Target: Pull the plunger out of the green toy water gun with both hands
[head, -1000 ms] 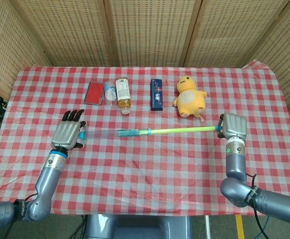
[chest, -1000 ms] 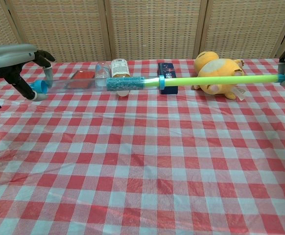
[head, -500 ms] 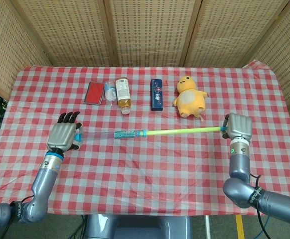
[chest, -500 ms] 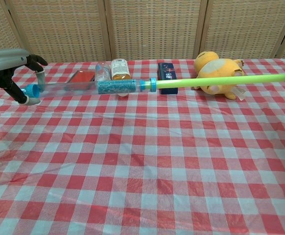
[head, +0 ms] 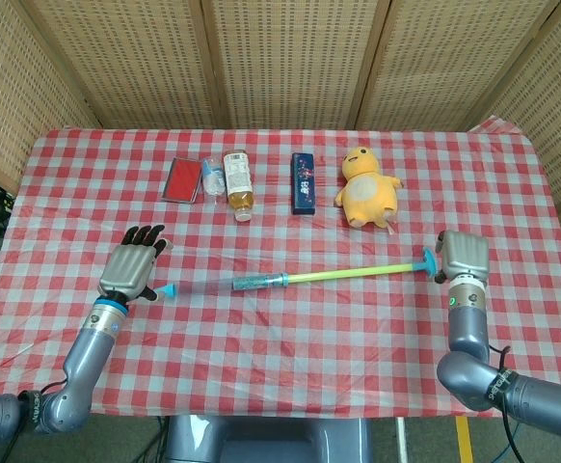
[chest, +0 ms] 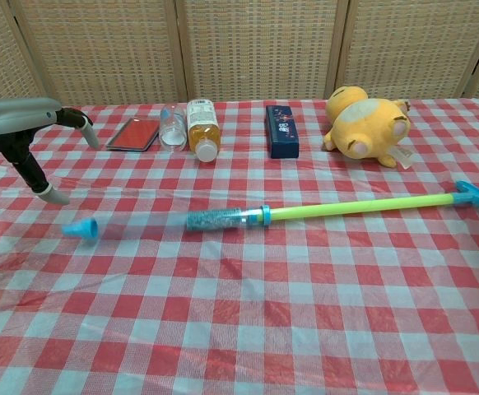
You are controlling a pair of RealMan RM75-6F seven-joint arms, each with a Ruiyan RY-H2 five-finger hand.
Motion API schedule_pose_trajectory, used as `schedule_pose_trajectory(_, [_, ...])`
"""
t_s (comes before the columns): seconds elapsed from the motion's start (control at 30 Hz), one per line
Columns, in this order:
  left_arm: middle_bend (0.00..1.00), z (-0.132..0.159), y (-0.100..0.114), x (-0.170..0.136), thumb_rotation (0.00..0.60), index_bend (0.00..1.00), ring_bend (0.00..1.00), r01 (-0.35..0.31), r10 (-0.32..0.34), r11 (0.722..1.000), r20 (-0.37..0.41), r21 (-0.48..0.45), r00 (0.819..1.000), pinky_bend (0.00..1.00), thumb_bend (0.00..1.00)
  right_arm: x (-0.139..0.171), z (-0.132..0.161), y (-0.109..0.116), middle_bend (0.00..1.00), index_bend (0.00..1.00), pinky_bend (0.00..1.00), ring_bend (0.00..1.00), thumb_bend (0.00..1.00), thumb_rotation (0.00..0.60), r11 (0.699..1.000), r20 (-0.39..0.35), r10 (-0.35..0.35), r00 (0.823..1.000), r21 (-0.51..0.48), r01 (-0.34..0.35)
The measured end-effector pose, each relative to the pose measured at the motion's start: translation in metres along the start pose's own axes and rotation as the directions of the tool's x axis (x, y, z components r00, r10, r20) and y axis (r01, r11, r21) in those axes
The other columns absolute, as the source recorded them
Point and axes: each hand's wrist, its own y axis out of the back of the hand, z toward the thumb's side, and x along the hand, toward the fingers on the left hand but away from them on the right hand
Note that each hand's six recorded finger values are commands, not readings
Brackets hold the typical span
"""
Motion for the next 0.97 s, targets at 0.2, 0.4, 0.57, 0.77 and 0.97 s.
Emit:
schedule_pose_trajectory(0.2, [0.00,-0.001,-0.001,-0.007,0.600,0.17,0.00,-0.013,0.013,0.999,0.012,-0.030,1.000,0.00,0.10,0.003,-0.005,-0.003,0.18,0.22,0.24,0.23,0.24,0.600,1.000,-0.001,-0.011,1.000,0.005,0.011])
schedule_pose_trajectory(0.4, [0.00,-0.004,0.000,-0.020,0.600,0.16,0.00,-0.060,0.065,0.992,0.050,-0.110,0.997,0.00,0.12,0.012,-0.014,-0.004,0.14,0.22,0.20,0.17,0.22,0.600,0.997,-0.025,-0.075,0.997,0.004,0.075])
schedule_pose_trajectory(0.57, [0.00,-0.019,0.001,-0.042,0.600,0.01,0.00,-0.154,0.167,0.978,0.087,-0.138,0.982,0.00,0.12,0.030,-0.027,-0.006,0.00,0.06,0.03,0.00,0.18,0.600,0.985,-0.065,-0.173,0.983,-0.031,0.171])
schedule_pose_trajectory(0.77, [0.00,-0.072,-0.012,-0.092,0.600,0.00,0.00,-0.296,0.296,0.955,0.020,0.007,0.955,0.00,0.09,0.066,-0.047,-0.029,0.00,0.00,0.00,0.00,0.13,0.600,0.967,-0.206,-0.253,0.945,-0.030,0.252])
schedule_pose_trajectory(0.97, [0.00,-0.106,-0.033,-0.134,0.600,0.00,0.00,-0.316,0.319,0.946,-0.036,0.073,0.947,0.00,0.08,0.107,-0.083,-0.057,0.00,0.00,0.00,0.00,0.12,0.600,0.954,-0.277,-0.297,0.914,-0.053,0.294])
